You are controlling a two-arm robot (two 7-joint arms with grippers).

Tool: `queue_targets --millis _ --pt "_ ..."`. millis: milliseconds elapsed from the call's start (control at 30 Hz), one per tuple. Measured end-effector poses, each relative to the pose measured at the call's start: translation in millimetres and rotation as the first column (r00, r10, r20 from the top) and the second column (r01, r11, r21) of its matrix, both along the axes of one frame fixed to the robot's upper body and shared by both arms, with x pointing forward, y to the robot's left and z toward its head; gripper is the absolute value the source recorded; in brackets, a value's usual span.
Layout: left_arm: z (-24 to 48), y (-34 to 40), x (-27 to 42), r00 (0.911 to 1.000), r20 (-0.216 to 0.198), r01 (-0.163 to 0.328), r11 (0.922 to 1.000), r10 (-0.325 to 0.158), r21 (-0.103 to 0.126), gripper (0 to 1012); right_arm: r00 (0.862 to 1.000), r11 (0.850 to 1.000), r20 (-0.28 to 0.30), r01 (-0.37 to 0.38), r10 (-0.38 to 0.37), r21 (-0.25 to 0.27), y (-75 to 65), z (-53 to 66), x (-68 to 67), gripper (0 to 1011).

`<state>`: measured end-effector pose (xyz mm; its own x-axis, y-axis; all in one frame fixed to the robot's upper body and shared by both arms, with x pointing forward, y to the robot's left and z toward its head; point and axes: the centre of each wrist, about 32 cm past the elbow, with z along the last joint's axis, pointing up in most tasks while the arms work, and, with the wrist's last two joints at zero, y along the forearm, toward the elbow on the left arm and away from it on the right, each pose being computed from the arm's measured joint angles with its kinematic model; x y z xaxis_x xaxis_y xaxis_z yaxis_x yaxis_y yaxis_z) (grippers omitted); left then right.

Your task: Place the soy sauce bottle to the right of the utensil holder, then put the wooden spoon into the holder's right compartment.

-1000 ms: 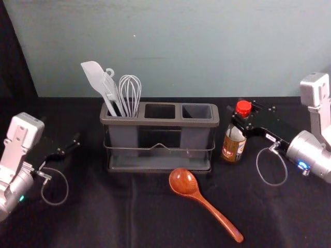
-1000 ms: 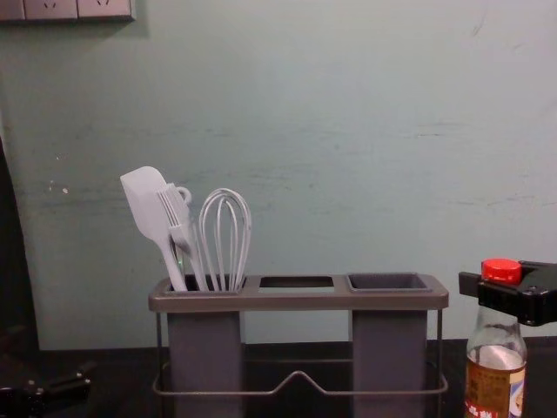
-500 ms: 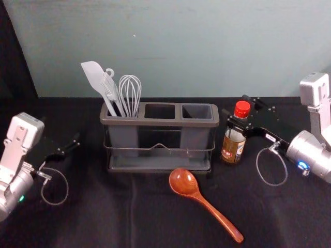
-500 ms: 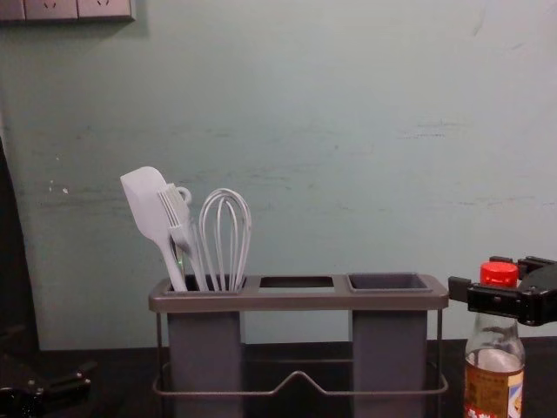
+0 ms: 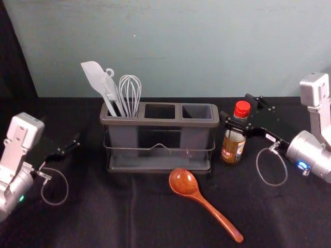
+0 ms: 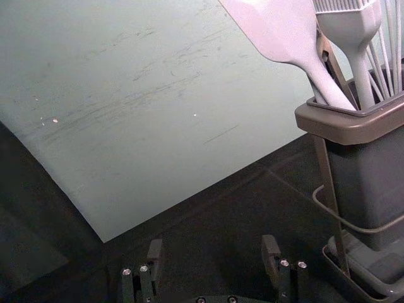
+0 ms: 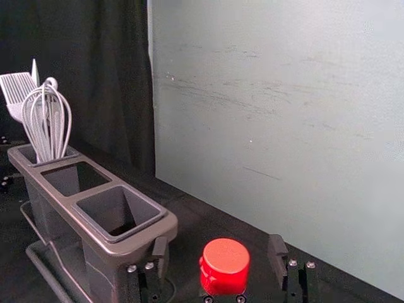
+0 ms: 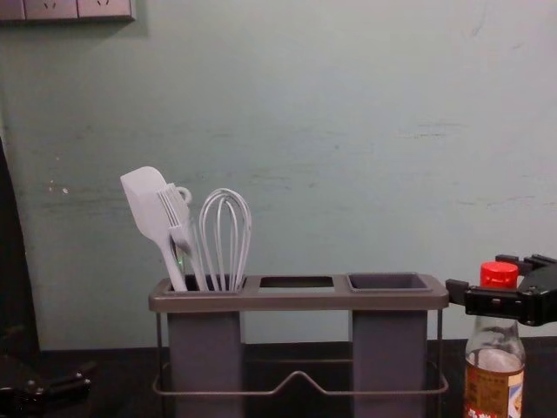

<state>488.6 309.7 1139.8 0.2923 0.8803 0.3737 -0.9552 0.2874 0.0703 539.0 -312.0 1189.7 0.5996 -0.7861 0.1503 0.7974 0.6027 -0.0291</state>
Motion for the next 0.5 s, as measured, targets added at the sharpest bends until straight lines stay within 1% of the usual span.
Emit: queue_targets --millis 133,300,333,400,433,467,500 --pt "0.0 0.0 0.0 1.0000 0.000 0.000 1.0000 0.000 0.000 1011 1.000 1.000 0.013 0.012 -0.012 -0.015 0.0 2.3 -2.6 1004" --pt "0.0 0.0 0.0 1.0000 0.000 0.000 1.0000 0.000 0.000 1011 0.999 0.999 0.043 0.032 -0.031 -0.024 -1.4 9.0 -10.0 1004" --pt "0.0 0.0 0.0 1.0000 0.000 0.000 1.0000 0.000 0.000 1011 0.998 0.999 0.056 0.035 -0.034 -0.025 -1.9 11.7 -12.7 1004" --pt "0.0 0.0 0.0 1.0000 0.000 0.000 1.0000 0.000 0.000 1012 0.997 0.999 0.070 0.035 -0.033 -0.028 -2.7 13.4 -15.7 1004" --pt "0.0 0.0 0.0 1.0000 0.000 0.000 1.0000 0.000 0.000 1011 0.995 0.999 0.090 0.032 -0.029 -0.026 -3.9 15.4 -19.0 1004" --pt "0.0 0.0 0.0 1.0000 0.000 0.000 1.0000 0.000 0.000 1011 0.995 0.999 0.090 0.032 -0.029 -0.026 -3.9 15.4 -19.0 1004" --pt "0.0 0.0 0.0 1.0000 0.000 0.000 1.0000 0.000 0.000 1011 0.994 0.999 0.110 0.029 -0.026 -0.025 -5.6 17.4 -22.7 1004"
